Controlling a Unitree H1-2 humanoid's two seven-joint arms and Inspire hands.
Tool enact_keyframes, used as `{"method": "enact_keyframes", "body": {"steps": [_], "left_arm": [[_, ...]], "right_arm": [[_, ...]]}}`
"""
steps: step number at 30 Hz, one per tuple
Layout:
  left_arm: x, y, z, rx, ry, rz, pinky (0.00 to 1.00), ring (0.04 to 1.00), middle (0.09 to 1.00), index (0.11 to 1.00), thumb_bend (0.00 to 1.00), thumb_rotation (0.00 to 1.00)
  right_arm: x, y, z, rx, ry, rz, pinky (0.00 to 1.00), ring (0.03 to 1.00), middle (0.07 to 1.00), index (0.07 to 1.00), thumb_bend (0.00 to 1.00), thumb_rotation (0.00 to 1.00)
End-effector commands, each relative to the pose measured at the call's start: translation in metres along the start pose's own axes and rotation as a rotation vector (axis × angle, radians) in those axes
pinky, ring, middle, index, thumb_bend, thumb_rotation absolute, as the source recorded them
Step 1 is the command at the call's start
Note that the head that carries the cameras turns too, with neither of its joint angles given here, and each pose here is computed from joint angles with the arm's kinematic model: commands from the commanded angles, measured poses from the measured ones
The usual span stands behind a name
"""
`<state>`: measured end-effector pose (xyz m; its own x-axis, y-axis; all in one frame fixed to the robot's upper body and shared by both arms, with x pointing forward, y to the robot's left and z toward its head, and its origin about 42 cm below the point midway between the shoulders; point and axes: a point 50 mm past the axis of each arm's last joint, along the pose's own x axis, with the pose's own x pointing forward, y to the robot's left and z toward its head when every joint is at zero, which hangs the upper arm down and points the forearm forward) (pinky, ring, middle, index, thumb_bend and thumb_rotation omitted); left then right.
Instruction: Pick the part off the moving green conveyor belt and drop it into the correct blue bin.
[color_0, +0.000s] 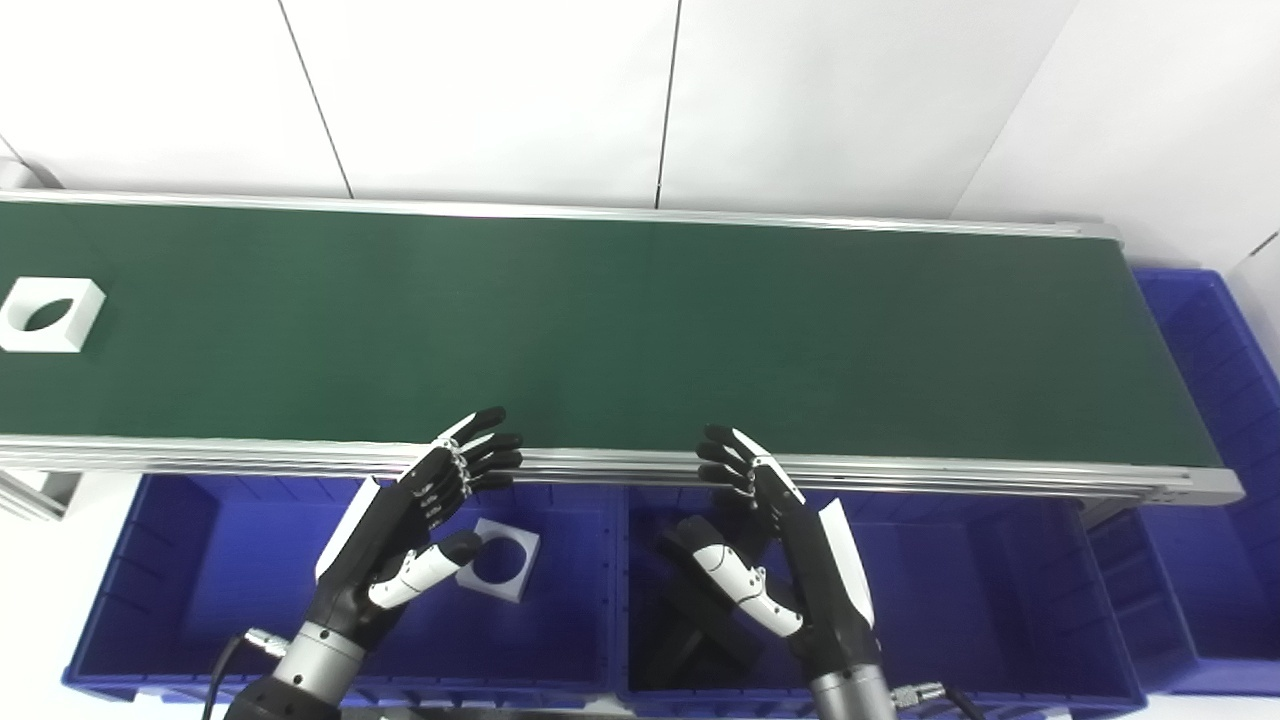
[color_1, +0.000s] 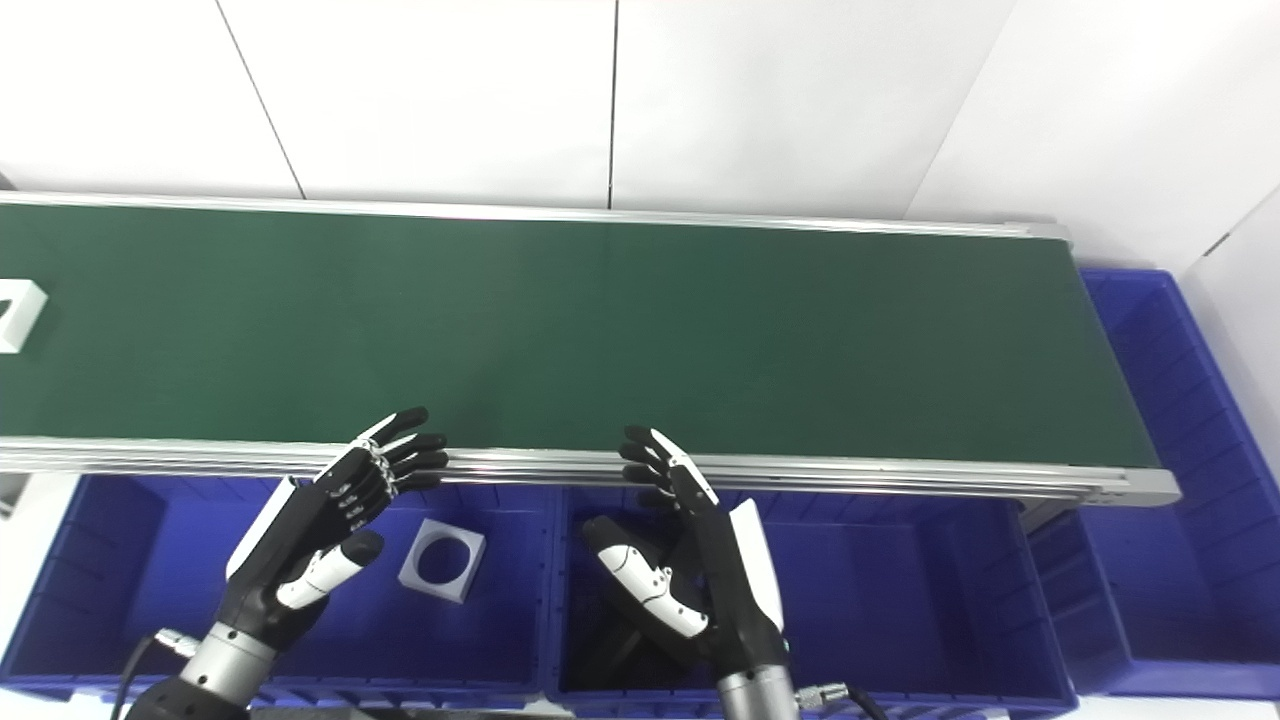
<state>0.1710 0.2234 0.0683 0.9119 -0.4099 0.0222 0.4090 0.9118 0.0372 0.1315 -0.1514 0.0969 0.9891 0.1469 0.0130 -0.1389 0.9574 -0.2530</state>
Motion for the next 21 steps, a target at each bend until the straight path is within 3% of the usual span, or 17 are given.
{"method": "enact_keyframes", "body": {"steps": [1,21], "left_arm": [[0.0020,0.0015,0.0076,0.015,-0.063,0.002,0.78,0.816,0.840,0.898,0.83,0.69],[0.0000,-0.0009,0.0013,0.006,-0.062,0.008,0.78,0.818,0.839,0.894,0.83,0.68]], "right_arm": [[0.0021,-0.0025,0.0096,0.013,-0.072,-0.021,0.70,0.776,0.817,0.857,0.54,0.66],[0.0034,-0.0047,0.0033,0.007,-0.071,-0.015,0.70,0.774,0.818,0.859,0.54,0.66]]}}
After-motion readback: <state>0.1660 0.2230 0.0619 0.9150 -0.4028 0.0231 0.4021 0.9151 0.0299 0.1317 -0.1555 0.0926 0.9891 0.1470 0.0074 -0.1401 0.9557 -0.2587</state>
